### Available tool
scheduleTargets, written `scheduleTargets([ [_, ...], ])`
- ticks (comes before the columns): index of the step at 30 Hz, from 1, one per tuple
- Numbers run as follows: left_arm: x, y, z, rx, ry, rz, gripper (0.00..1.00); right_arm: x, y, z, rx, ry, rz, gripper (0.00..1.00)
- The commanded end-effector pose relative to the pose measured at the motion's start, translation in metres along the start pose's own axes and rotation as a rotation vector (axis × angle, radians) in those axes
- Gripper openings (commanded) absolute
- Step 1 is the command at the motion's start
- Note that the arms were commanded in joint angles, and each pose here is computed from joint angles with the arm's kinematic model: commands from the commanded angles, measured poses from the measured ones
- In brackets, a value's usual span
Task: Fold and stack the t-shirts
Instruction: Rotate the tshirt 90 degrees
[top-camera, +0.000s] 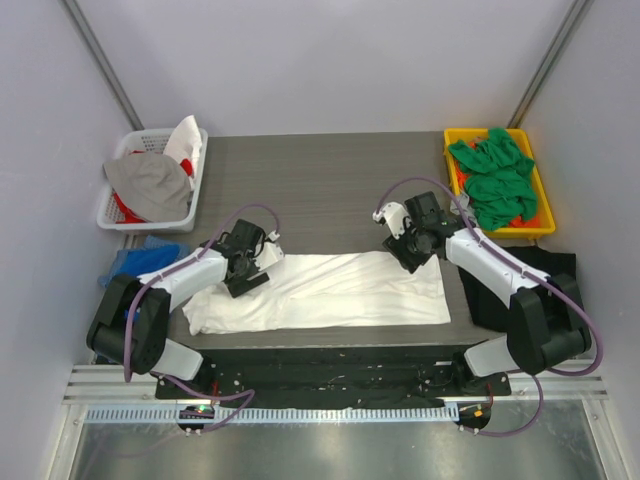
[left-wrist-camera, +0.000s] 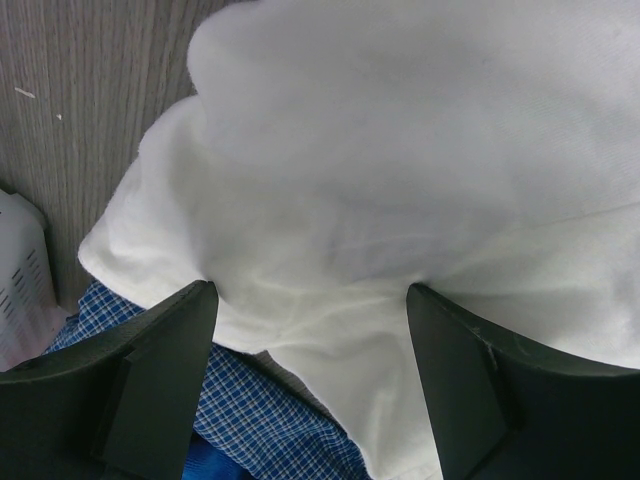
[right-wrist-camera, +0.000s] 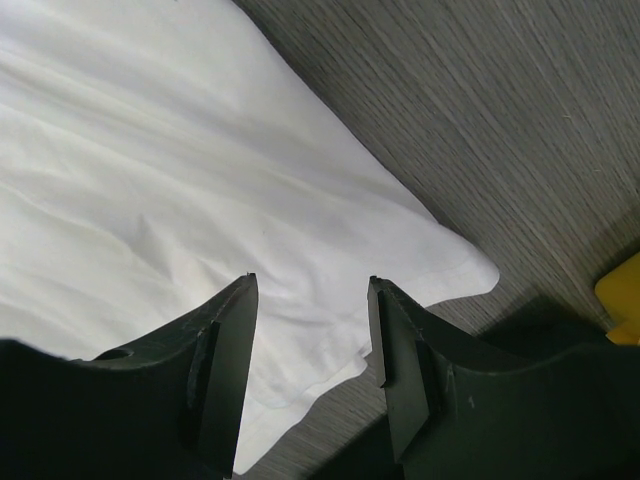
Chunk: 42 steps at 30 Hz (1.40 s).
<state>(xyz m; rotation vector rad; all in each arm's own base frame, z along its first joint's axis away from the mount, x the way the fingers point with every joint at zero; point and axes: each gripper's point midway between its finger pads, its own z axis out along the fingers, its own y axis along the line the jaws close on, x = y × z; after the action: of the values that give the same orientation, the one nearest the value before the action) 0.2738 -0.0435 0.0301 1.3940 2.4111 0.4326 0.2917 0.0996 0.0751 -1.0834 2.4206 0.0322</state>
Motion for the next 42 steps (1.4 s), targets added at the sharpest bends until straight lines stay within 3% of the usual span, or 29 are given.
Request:
scheduleTargets([
  [1, 0.002, -0.008, 0.009, 0.031, 0.005, -0.02, 0.82, 0.003, 0.001, 0.003, 0.008, 0.004, -0.015, 0.55],
  [16, -0.006, -0.009, 0.015, 0.055, 0.016, -0.043, 0.82, 0.038, 0.019, 0.049, -0.073, 0.102, -0.044, 0.55],
  [24, -0.025, 0.004, 0.044, 0.055, 0.079, -0.064, 0.83, 0.04, 0.023, 0.053, -0.094, 0.104, -0.047, 0.54],
  [33, -0.092, 0.061, 0.069, 0.037, 0.076, -0.122, 0.83, 0.042, 0.024, 0.048, -0.097, 0.104, -0.05, 0.54],
  [42, -0.179, 0.15, 0.092, -0.063, 0.056, -0.208, 0.83, 0.039, 0.027, 0.044, -0.115, 0.1, -0.045, 0.54],
])
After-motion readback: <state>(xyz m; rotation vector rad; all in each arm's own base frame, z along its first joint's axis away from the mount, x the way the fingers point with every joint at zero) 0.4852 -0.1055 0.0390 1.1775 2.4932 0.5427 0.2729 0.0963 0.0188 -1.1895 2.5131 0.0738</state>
